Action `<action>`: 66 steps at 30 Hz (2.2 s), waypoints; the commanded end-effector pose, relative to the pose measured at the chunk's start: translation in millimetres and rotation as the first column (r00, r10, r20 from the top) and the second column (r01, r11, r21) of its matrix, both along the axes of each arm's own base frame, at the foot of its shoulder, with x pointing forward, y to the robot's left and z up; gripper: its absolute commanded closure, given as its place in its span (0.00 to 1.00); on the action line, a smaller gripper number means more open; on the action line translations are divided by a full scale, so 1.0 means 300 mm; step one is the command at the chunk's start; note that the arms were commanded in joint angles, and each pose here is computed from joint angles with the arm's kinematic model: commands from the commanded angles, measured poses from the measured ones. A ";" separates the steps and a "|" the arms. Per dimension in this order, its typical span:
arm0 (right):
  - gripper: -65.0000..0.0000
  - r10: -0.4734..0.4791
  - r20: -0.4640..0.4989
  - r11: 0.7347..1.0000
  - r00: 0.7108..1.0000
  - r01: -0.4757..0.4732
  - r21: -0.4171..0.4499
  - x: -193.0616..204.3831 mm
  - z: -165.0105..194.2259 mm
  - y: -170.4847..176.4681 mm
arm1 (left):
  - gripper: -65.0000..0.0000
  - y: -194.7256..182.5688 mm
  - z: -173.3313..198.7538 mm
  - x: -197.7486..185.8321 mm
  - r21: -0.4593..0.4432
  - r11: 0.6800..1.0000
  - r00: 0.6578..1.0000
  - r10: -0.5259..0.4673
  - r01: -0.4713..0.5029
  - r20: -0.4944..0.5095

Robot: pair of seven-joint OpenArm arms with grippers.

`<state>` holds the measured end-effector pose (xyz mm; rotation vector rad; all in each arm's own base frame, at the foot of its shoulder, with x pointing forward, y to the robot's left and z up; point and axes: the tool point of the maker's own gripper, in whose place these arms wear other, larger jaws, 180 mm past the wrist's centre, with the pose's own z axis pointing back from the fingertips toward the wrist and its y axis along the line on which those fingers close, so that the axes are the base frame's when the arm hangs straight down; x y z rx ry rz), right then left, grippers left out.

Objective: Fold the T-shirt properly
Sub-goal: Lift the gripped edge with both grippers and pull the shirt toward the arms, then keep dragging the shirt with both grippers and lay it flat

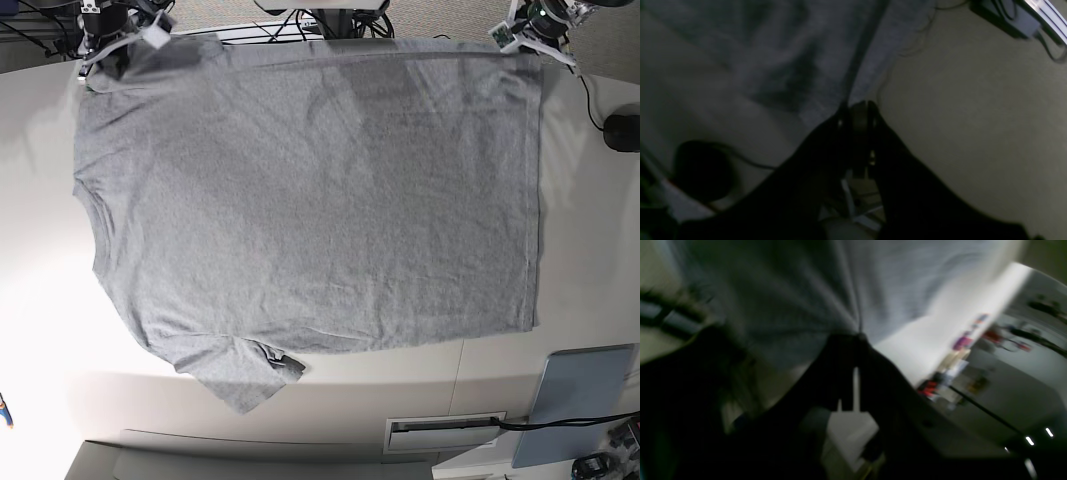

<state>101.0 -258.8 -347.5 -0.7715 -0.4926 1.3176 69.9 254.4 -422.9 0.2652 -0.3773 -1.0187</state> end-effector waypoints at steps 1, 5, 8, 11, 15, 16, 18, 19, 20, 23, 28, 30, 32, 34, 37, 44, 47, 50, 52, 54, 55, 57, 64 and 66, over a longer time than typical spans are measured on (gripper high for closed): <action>1.00 0.005 0.064 1.000 0.998 -0.005 0.004 0.043 0.050 0.005 | 1.00 0.024 0.031 0.037 0.030 1.000 0.998 0.007 -0.008 0.055; 1.00 -0.011 0.166 1.000 0.986 0.012 -0.003 0.143 0.117 -0.019 | 1.00 0.041 0.082 0.111 0.043 0.998 0.985 0.045 -0.053 0.165; 1.00 -0.027 0.207 0.999 0.978 0.022 0.027 0.213 0.144 -0.033 | 1.00 0.056 0.110 0.171 0.047 0.995 0.969 0.072 -0.085 0.237; 1.00 -0.040 0.210 0.995 0.977 0.021 0.093 0.268 0.150 -0.024 | 1.00 0.046 0.125 0.226 -0.004 0.993 0.955 0.112 -0.116 0.274; 1.00 -0.030 0.243 0.988 0.969 -0.009 0.156 0.343 0.174 0.010 | 1.00 0.033 0.153 0.308 -0.065 0.988 0.933 0.154 -0.140 0.324; 1.00 -0.033 0.250 0.985 0.968 -0.011 0.172 0.360 0.179 0.017 | 1.00 0.029 0.160 0.327 -0.079 0.986 0.927 0.163 -0.145 0.336; 1.00 -0.039 0.268 0.980 0.963 -0.015 0.197 0.395 0.188 0.029 | 1.00 0.021 0.175 0.366 -0.103 0.984 0.917 0.175 -0.148 0.358; 1.00 -0.044 0.270 0.977 0.962 -0.014 0.212 0.411 0.191 0.037 | 1.00 0.015 0.180 0.379 -0.117 0.982 0.914 0.181 -0.148 0.363; 1.00 -0.050 0.276 0.973 0.960 -0.015 0.229 0.427 0.195 0.043 | 1.00 0.009 0.184 0.392 -0.130 0.981 0.913 0.184 -0.146 0.365; 1.00 -0.061 0.285 0.962 0.956 -0.020 0.271 0.467 0.200 0.057 | 1.00 -0.013 0.191 0.422 -0.177 0.974 0.910 0.200 -0.144 0.363; 1.00 -0.075 0.312 0.957 0.947 -0.019 0.288 0.525 0.218 0.045 | 1.00 -0.034 0.207 0.472 -0.213 0.964 0.890 0.232 -0.157 0.392; 1.00 -0.080 0.315 0.954 0.946 -0.019 0.300 0.541 0.215 0.038 | 1.00 -0.040 0.211 0.488 -0.226 0.961 0.883 0.244 -0.163 0.401; 1.00 -0.078 0.323 0.954 0.943 -0.024 0.300 0.559 0.219 0.033 | 1.00 -0.039 0.212 0.497 -0.228 0.958 0.879 0.254 -0.172 0.403; 1.00 -0.074 0.339 0.952 0.938 -0.035 0.305 0.577 0.233 0.041 | 1.00 -0.033 0.211 0.501 -0.223 0.958 0.878 0.257 -0.178 0.403; 1.00 -0.061 0.363 0.949 0.930 -0.060 0.311 0.609 0.255 0.063 | 1.00 -0.032 0.210 0.502 -0.224 0.958 0.878 0.257 -0.177 0.404; 1.00 -0.033 0.371 0.944 0.928 -0.093 0.317 0.645 0.254 0.111 | 1.00 -0.032 0.212 0.505 -0.224 0.958 0.877 0.257 -0.178 0.406; 1.00 -0.040 0.357 0.949 0.933 -0.077 0.307 0.646 0.232 0.094 | 1.00 -0.032 0.222 0.522 -0.226 0.958 0.871 0.257 -0.174 0.419; 1.00 -0.052 0.346 0.954 0.937 -0.056 0.295 0.645 0.213 0.072 | 1.00 -0.032 0.249 0.563 -0.232 0.958 0.856 0.257 -0.166 0.448; 1.00 -0.058 0.341 0.956 0.938 -0.047 0.291 0.644 0.207 0.063 | 1.00 -0.032 0.268 0.590 -0.236 0.958 0.845 0.257 -0.161 0.468; 1.00 -0.058 0.340 0.956 0.938 -0.046 0.290 0.644 0.206 0.062 | 1.00 -0.031 0.285 0.613 -0.239 0.958 0.836 0.258 -0.156 0.485; 1.00 -0.058 0.340 0.956 0.938 -0.046 0.291 0.644 0.206 0.062 | 1.00 -0.032 0.291 0.621 -0.243 0.958 0.832 0.259 -0.155 0.491; 1.00 -0.058 0.340 0.956 0.939 -0.046 0.290 0.644 0.206 0.062 | 1.00 -0.035 0.302 0.637 -0.256 0.955 0.825 0.266 -0.153 0.498; 1.00 -0.062 0.339 0.957 0.939 -0.040 0.288 0.643 0.205 0.059 | 1.00 -0.034 0.318 0.658 -0.259 0.954 0.816 0.267 -0.149 0.513; 1.00 -0.063 0.339 0.957 0.939 -0.040 0.289 0.643 0.205 0.059 | 1.00 -0.034 0.318 0.659 -0.260 0.954 0.816 0.267 -0.149 0.513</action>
